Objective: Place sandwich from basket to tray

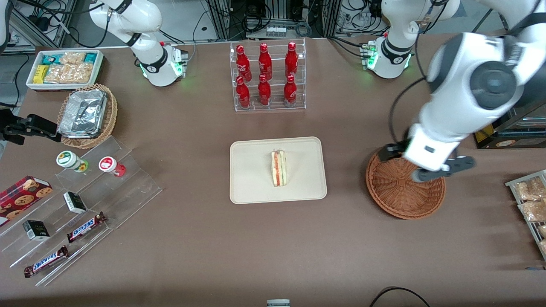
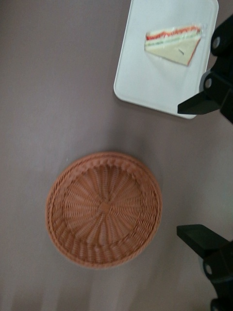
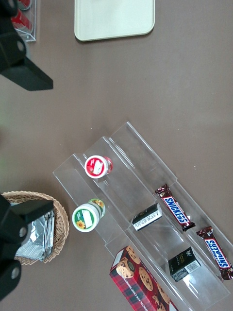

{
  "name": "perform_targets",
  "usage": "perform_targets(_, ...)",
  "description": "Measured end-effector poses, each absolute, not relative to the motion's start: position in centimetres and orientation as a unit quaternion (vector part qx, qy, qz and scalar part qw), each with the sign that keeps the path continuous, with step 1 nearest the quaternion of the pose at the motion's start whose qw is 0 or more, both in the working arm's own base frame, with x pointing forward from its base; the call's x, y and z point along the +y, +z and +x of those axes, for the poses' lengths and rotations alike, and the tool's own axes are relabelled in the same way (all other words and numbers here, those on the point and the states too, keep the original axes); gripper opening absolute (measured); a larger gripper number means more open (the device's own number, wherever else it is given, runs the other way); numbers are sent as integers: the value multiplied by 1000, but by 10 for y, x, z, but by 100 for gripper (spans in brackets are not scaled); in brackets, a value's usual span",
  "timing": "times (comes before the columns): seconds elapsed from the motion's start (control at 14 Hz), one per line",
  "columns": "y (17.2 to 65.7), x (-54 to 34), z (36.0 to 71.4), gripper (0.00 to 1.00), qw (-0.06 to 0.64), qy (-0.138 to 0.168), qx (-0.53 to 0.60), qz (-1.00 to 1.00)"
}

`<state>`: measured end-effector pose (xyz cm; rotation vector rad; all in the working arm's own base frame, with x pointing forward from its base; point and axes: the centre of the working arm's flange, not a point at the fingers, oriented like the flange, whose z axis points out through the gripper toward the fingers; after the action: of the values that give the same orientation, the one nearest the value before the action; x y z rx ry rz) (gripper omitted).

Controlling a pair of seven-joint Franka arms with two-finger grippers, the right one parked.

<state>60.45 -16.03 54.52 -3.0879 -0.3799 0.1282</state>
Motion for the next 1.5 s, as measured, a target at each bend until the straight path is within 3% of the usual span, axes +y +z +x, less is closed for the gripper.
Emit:
perform_targets(0.93, 557, -56, 602, 100, 14, 47, -109, -993)
perform_targets(1.5, 579, -30, 570, 100, 22, 39, -84, -995)
